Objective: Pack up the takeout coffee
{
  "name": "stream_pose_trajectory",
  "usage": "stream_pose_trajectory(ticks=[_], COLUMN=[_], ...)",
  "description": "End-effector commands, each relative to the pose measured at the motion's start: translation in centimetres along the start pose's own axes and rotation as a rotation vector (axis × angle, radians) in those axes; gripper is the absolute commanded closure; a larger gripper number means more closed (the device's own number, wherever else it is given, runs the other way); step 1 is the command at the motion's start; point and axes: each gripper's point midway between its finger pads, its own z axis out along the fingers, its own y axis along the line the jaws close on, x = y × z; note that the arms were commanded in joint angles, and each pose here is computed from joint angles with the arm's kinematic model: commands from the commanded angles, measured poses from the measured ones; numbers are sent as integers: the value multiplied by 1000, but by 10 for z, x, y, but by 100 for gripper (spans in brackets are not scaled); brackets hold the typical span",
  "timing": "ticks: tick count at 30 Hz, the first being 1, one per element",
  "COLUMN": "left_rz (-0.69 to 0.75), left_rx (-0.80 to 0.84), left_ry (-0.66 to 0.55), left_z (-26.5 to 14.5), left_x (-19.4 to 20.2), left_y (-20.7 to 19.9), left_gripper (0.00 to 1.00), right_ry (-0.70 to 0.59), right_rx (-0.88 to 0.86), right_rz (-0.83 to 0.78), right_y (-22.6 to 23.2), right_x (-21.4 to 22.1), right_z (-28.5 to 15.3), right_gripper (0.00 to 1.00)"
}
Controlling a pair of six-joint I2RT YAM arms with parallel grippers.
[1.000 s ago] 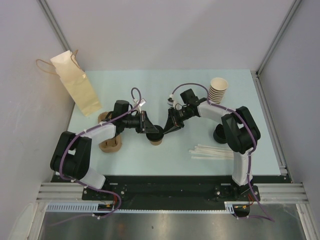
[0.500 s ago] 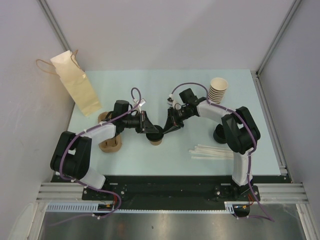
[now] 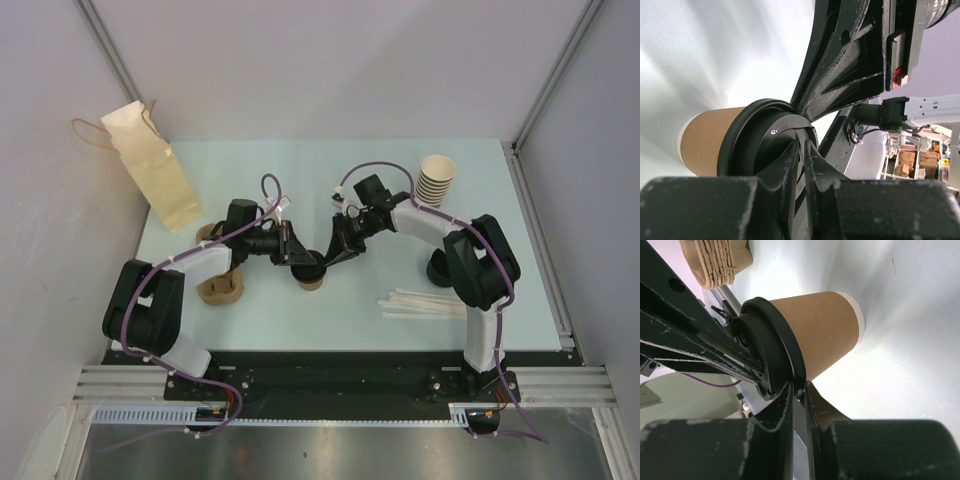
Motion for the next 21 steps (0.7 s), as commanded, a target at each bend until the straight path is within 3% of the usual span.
stream_pose_trajectory(ticks=[1, 9, 21], left_rz=[-5, 1, 51], left_rx=[-102, -92, -30], left_ry=[-17, -10, -47], left_z=[2, -1, -6], left_x=[-1, 0, -12], left_y=[26, 19, -3], left_gripper=[84, 84, 83], right_ry=[-11, -28, -28], right_rx=[364, 236, 102], right_rz=[-58, -121, -65], right_y=[-87, -44, -27], right_x=[10, -4, -10], right_z=[32, 23, 10], right_gripper=[97, 100, 100])
